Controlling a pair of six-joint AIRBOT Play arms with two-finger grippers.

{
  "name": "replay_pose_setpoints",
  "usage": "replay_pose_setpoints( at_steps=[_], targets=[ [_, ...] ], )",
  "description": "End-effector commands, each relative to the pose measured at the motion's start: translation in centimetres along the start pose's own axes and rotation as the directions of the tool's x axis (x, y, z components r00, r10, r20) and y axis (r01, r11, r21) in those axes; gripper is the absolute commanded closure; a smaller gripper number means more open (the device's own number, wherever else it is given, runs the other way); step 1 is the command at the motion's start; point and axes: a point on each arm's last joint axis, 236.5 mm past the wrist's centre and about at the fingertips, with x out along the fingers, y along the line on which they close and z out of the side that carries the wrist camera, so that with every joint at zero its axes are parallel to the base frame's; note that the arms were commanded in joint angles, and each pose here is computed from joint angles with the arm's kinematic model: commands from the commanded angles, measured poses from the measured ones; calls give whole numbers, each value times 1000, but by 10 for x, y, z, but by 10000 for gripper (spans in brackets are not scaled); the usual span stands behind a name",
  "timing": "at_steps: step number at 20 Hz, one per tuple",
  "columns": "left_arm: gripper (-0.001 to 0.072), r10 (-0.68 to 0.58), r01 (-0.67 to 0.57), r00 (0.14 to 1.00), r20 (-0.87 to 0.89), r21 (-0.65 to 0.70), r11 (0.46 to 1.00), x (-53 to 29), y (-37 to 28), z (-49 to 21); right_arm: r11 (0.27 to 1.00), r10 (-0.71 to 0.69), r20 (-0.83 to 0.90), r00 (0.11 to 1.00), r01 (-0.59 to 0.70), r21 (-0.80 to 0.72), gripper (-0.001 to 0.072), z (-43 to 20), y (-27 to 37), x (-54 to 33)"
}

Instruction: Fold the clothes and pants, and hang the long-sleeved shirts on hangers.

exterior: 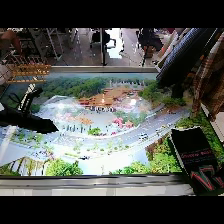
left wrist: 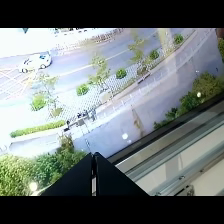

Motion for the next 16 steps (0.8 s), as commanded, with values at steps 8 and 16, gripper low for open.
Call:
replay_pose_setpoints(
  at_steps=[8,16],
  targets=[
    [699,607,-609,792,-63,-155,778,-83,126,-11,586,642,137,754,-367,-722,218,-1,281,-123],
    [699,727,-712,686,-41,-245,658,-126,140,-18,280,333,412,848,328,-902,695,-36,356,-52]
  ],
)
